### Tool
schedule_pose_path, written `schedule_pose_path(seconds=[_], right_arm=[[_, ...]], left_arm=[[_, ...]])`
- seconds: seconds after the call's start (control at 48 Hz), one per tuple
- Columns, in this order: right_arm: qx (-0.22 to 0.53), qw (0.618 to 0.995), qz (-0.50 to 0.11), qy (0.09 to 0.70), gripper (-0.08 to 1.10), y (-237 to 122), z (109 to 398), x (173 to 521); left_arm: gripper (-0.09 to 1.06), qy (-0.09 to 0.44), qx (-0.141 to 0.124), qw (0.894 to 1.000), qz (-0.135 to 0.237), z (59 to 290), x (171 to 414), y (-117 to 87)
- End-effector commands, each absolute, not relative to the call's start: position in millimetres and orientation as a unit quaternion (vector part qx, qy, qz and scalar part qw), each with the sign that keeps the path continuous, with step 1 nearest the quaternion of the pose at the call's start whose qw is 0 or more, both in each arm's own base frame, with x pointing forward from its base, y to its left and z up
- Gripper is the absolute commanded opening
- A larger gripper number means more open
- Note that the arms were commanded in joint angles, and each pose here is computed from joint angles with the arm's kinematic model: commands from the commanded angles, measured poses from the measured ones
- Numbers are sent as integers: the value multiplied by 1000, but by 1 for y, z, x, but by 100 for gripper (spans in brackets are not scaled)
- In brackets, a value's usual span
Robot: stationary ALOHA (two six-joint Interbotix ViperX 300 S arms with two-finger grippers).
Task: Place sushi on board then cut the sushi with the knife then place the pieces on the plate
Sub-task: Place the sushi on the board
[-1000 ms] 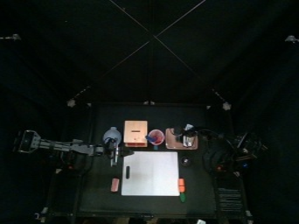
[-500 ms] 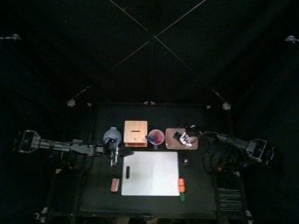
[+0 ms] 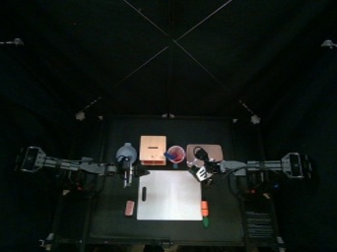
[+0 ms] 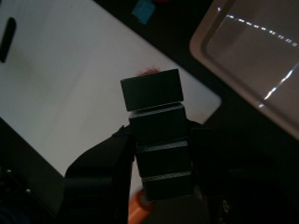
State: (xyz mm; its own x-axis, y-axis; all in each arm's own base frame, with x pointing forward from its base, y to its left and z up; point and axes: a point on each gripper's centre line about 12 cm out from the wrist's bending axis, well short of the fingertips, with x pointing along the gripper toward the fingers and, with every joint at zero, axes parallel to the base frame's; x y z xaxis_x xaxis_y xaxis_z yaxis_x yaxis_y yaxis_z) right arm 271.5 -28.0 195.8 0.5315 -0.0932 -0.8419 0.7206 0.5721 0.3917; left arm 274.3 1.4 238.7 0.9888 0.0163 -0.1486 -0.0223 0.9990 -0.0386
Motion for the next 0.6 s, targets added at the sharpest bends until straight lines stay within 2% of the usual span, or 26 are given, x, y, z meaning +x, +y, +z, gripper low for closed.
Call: schedule_pose_path(seconds=[0.021,0.333,0.604], right_arm=[[392,793,-257,388,60,-12,205,283],[430,772,-306,353,60,32,202,321],[479,709,-399,329,60,60,190,357]], left_arm=[[-1,61,-21,998,9,245,275,1],[-1,58,-18,998,11,247,271,2],[-1,58,-18,998,13,244,264,4]])
